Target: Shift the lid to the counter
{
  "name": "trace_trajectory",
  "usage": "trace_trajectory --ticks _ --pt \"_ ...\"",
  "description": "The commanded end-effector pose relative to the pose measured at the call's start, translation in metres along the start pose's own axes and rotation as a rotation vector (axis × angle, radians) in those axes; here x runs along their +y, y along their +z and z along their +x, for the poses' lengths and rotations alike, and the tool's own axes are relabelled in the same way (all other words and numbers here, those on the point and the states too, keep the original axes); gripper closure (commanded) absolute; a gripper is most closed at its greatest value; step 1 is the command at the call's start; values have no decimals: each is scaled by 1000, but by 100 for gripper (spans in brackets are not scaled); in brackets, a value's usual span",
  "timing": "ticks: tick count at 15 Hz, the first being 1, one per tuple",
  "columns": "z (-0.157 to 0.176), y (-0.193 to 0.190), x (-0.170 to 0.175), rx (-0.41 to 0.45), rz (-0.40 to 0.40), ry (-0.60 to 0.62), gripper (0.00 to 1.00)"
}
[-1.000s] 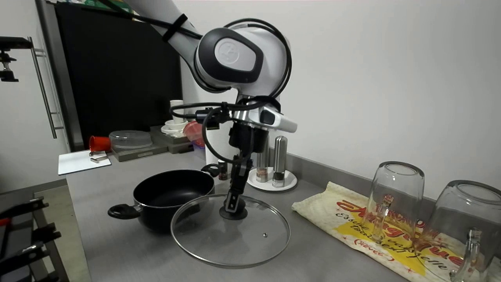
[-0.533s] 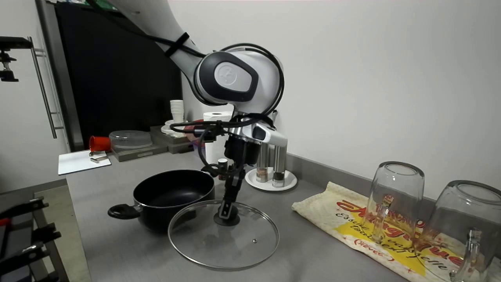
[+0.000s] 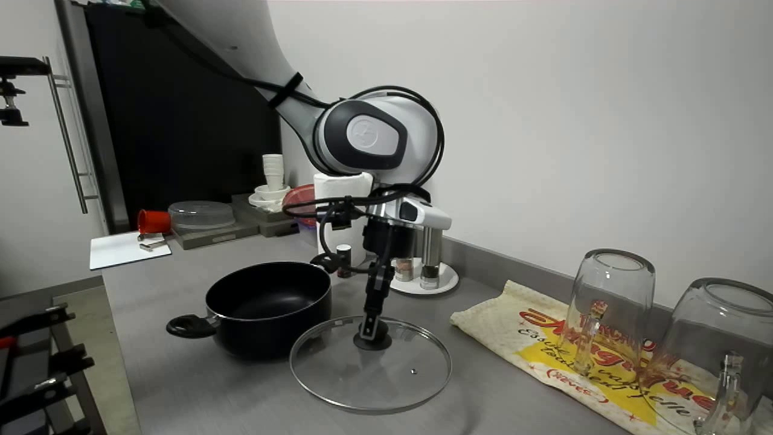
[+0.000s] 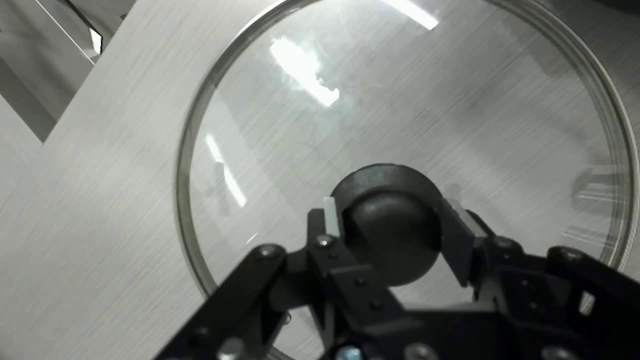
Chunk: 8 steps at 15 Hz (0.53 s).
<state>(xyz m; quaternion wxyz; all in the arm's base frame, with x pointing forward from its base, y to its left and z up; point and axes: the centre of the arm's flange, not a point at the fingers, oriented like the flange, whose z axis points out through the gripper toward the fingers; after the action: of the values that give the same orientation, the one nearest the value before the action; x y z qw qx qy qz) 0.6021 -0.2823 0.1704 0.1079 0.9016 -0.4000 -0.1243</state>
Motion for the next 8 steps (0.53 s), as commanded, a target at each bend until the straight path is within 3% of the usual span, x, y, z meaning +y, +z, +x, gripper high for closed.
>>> trace_trajectory --ticks 1,8 --pt "29 8 -5 43 -23 55 76" --pt "46 63 -23 65 -45 75 76"
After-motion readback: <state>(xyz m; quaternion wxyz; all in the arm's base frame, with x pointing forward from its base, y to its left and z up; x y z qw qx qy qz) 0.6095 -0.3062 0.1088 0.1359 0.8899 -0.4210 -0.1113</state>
